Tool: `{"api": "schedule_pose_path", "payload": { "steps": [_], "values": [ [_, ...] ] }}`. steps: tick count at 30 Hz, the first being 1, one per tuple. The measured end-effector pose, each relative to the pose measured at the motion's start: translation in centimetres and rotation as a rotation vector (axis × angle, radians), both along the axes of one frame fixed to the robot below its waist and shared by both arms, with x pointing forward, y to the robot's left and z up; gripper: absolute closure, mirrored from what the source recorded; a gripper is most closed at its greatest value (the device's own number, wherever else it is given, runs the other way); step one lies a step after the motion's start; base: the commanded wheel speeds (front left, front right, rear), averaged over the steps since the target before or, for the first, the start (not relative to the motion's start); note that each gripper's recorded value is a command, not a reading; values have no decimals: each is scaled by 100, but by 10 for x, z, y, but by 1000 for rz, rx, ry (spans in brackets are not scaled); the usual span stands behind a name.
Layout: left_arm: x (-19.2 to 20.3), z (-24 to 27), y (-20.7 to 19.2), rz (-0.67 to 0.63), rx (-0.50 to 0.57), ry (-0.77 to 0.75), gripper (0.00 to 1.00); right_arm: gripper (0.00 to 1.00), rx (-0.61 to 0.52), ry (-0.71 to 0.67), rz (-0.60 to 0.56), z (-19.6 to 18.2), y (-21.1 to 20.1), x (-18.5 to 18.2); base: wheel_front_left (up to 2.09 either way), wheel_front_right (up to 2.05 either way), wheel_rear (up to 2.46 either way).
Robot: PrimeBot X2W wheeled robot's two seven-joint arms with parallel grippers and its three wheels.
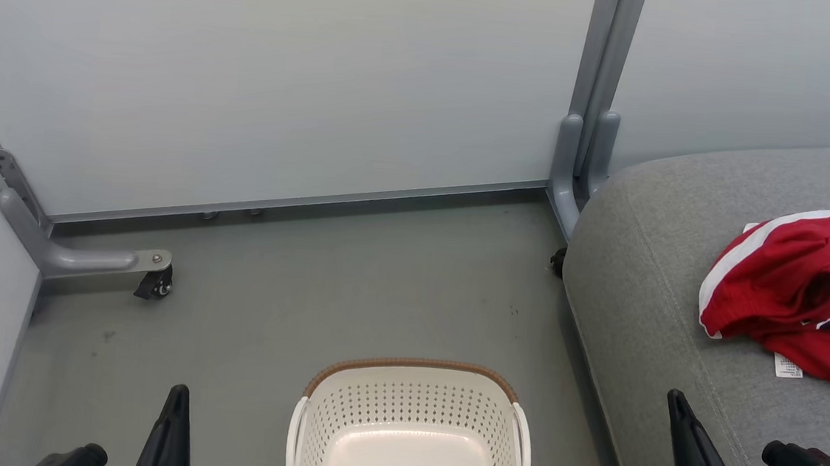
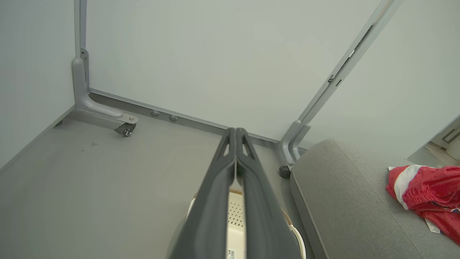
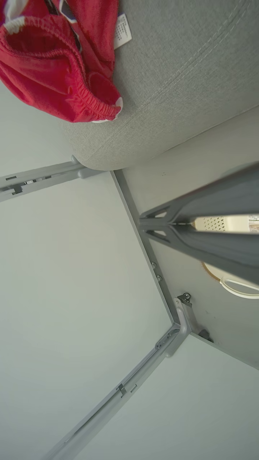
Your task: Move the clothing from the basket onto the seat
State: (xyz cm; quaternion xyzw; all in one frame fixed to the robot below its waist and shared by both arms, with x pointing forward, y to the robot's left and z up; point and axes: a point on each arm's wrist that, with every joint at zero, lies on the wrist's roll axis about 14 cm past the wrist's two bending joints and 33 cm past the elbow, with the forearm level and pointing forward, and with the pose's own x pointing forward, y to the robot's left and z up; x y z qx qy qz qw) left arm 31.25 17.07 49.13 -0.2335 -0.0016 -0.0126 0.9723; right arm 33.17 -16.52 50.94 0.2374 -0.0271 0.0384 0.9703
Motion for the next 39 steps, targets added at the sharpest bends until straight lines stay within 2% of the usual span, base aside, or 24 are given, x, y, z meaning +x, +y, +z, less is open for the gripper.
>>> {"api": "schedule_pose_path", "payload": {
  "steps": [18,39],
  "values": [
    [17,1,11,29,-271,29,100,100,268,45,-26,-2,-12,13,0,0,0],
    [34,3,18,44,-529,46,100,100,525,75,-36,-2,-20,27,0,0,0]
  ]
}}
